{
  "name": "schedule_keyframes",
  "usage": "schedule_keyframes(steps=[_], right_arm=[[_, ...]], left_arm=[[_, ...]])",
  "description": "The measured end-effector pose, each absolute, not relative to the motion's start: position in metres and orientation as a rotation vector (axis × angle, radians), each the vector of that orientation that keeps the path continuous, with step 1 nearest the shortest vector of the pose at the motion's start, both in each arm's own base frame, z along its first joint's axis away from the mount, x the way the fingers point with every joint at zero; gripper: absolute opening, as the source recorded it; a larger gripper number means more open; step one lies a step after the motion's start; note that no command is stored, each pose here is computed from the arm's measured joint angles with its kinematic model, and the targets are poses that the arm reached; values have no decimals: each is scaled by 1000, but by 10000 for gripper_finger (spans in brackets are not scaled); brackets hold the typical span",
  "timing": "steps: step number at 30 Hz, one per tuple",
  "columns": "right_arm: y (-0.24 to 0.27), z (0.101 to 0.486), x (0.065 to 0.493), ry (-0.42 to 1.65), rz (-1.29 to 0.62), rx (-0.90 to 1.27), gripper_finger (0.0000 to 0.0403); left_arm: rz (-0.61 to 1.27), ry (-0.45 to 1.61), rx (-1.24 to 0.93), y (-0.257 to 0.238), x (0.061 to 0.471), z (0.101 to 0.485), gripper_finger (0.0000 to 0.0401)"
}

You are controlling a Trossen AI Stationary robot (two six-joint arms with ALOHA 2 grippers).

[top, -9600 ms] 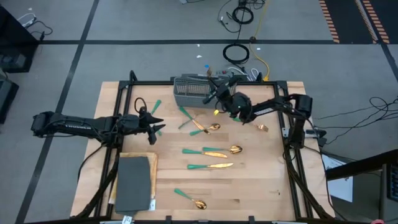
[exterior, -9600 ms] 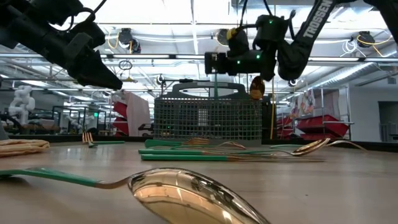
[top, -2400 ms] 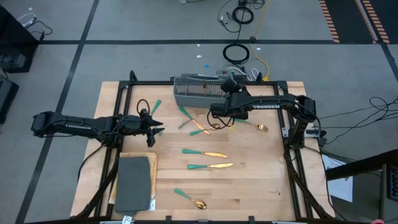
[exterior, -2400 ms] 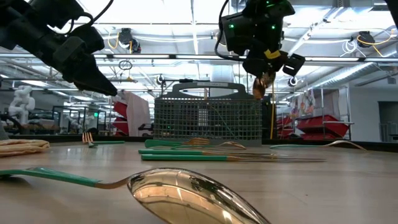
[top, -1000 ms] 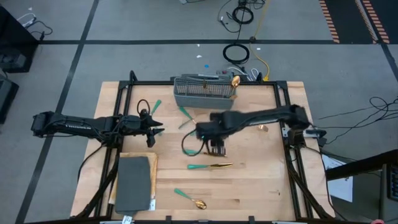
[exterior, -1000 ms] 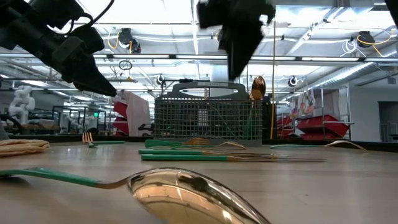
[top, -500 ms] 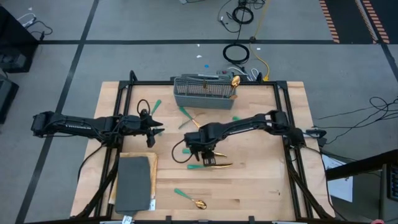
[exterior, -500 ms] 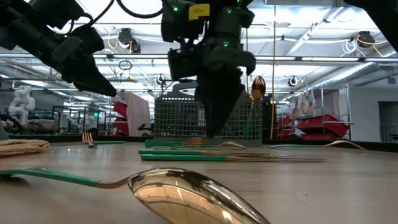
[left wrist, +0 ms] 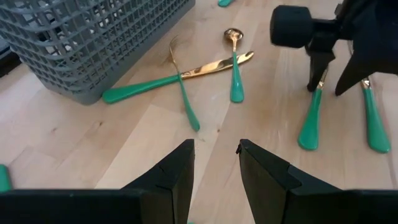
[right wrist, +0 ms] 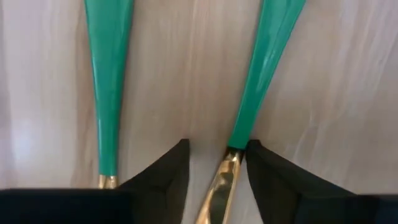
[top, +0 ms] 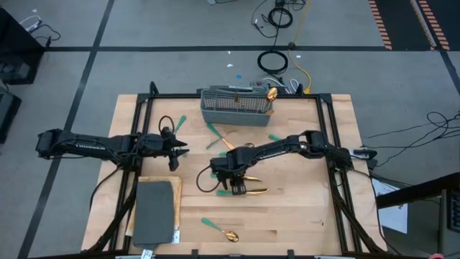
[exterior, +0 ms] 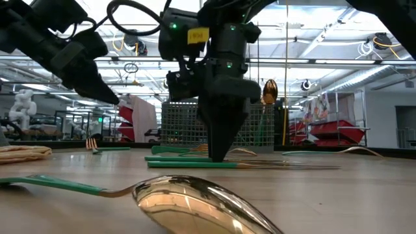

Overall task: Sort silverware
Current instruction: Put the green knife into the dishwasher utensil holder

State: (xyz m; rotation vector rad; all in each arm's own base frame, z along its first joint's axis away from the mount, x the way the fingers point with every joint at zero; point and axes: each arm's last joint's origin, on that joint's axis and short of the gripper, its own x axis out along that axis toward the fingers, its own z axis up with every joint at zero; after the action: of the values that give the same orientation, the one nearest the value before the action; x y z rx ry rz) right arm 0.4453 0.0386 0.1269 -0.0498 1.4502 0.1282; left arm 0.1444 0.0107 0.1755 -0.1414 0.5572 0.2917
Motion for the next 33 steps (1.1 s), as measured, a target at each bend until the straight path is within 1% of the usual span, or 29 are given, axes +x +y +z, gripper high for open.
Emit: schedule_keyframes(steps=[5, 7, 12, 17, 26, 33], right_arm=[[39, 120, 441, 1465, 103, -111, 28], [37, 114, 439, 1465, 98, -108, 12], [40, 111, 436, 1469, 71, -138, 5], [51, 120, 437, 1494, 46, -198, 2], [64, 149, 442, 1544, 13, -288, 1], [64, 172, 439, 1590, -89, -396, 0]], left_arm=[[294, 580, -140, 11, 142, 168, 132], [294, 584, -140, 11, 142, 167, 132], [294, 580, -140, 11, 142, 168, 132], [294, 580, -140, 11, 142, 168, 132], [294, 580, -141, 11, 142, 168, 132], [294, 580, -141, 11, 142, 168, 132]])
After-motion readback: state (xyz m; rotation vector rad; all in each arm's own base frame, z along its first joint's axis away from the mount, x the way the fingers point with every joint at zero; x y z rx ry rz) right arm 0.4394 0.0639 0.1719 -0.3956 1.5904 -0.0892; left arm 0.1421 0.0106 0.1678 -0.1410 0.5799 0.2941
